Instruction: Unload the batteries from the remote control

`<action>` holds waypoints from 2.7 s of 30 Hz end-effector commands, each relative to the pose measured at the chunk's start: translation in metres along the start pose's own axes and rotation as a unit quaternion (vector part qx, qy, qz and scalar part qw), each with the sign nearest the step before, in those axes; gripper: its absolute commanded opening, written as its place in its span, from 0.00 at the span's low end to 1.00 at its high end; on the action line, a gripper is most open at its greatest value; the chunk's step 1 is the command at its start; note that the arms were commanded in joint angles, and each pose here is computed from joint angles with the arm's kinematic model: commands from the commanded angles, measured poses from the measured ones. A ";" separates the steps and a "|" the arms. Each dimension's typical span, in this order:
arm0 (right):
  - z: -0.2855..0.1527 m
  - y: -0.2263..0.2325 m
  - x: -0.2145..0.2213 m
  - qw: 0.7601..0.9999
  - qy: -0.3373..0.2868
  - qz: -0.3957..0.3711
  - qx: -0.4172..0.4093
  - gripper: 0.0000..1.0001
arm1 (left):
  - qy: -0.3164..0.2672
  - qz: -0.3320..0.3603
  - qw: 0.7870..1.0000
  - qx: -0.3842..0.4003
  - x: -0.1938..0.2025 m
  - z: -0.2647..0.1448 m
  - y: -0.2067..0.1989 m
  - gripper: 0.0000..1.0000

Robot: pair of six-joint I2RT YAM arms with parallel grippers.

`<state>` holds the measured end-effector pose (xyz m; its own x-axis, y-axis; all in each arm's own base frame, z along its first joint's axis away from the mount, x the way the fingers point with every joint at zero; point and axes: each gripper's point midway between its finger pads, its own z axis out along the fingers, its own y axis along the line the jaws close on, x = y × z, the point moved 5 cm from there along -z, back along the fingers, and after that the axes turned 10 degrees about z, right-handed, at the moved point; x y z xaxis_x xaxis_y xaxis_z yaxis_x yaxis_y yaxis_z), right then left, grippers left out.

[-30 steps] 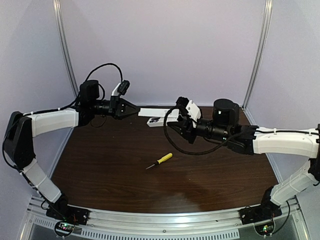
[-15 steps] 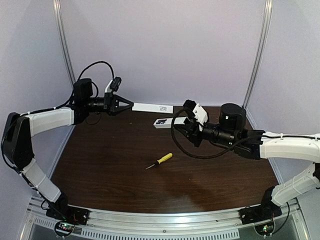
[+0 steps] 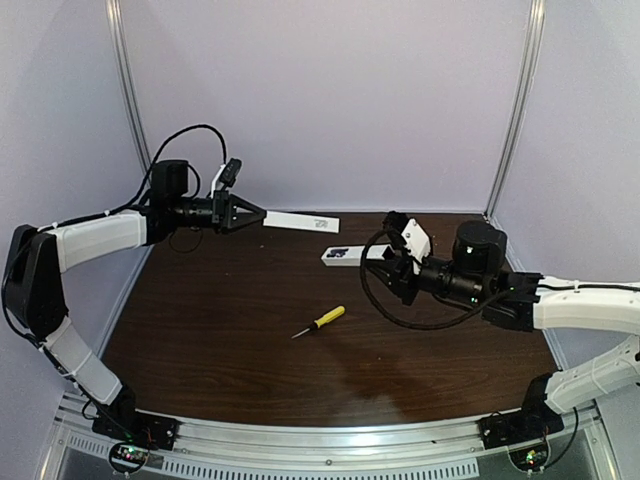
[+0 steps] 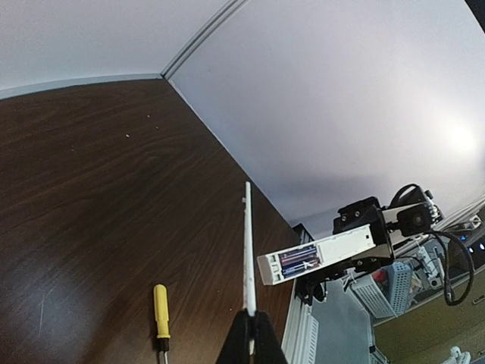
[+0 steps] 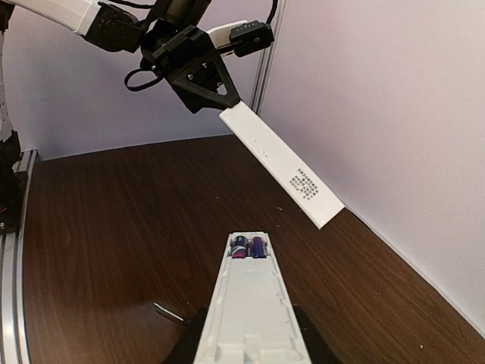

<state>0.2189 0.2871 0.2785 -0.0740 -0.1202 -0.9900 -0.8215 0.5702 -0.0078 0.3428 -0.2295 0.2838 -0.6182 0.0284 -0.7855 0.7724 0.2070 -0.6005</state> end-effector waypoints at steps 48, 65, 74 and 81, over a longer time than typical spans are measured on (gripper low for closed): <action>-0.020 0.007 0.025 0.998 -0.010 0.058 -0.017 0.00 | 0.137 -0.024 0.946 -0.292 0.054 -0.004 0.119 0.00; -0.022 0.008 0.027 0.998 -0.007 0.064 -0.021 0.00 | 0.189 -0.086 0.927 -0.312 0.080 0.001 0.146 0.05; -0.020 0.009 0.023 0.997 -0.011 0.065 -0.029 0.00 | 0.189 -0.079 0.919 -0.338 0.075 -0.006 0.145 0.33; -0.019 0.011 0.021 0.997 -0.013 0.066 -0.037 0.00 | 0.176 -0.045 0.914 -0.362 0.061 -0.015 0.136 0.71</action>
<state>0.1994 0.2719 0.2453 -0.1904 -0.0742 -0.9789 -0.8308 0.5433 0.1204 0.4029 -0.1907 0.1314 -0.8269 0.2637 -0.4967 0.4770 0.7968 -0.3709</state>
